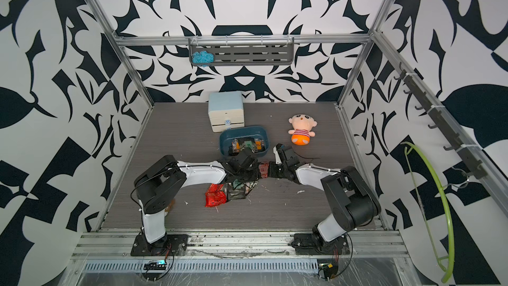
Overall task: Put the tea bags into the storage box
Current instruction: Pick up the tea bag from the center of the board, then place the tea bag in the storage box, then pick up the tea bag from the center of the board, then place the tea bag in the storage box.
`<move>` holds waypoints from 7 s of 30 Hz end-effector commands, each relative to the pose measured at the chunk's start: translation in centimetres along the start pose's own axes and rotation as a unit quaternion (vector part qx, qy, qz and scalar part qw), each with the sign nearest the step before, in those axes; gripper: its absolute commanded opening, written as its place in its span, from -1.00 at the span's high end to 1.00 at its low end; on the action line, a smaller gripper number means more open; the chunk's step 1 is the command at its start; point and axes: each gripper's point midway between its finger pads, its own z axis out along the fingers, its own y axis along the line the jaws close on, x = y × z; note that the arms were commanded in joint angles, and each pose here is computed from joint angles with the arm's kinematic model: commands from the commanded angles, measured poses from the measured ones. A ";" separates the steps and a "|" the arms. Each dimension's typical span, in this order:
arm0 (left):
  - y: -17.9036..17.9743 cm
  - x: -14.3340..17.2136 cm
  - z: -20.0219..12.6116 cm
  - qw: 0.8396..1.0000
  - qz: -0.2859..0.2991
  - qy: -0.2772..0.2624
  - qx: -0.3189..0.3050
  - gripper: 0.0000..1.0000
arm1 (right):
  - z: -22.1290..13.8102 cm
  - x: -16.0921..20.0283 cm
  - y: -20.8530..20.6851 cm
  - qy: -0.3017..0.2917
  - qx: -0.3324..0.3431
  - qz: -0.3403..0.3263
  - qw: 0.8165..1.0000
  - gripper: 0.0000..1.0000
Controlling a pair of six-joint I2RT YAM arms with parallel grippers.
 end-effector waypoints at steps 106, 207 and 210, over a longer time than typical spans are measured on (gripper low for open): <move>8.4 1.1 -11.0 0.990 -0.059 -0.106 -0.070 0.29 | 0.1 4.0 12.4 0.019 -0.085 -0.219 0.972 0.64; -1.5 -18.3 -8.3 0.991 0.027 -0.132 -0.024 1.00 | -9.8 -2.8 3.3 -0.255 0.150 -0.138 0.945 0.40; -1.0 -19.0 -6.7 0.991 0.024 -0.128 -0.033 1.00 | -9.6 -2.7 3.4 -0.249 0.151 -0.142 0.946 0.40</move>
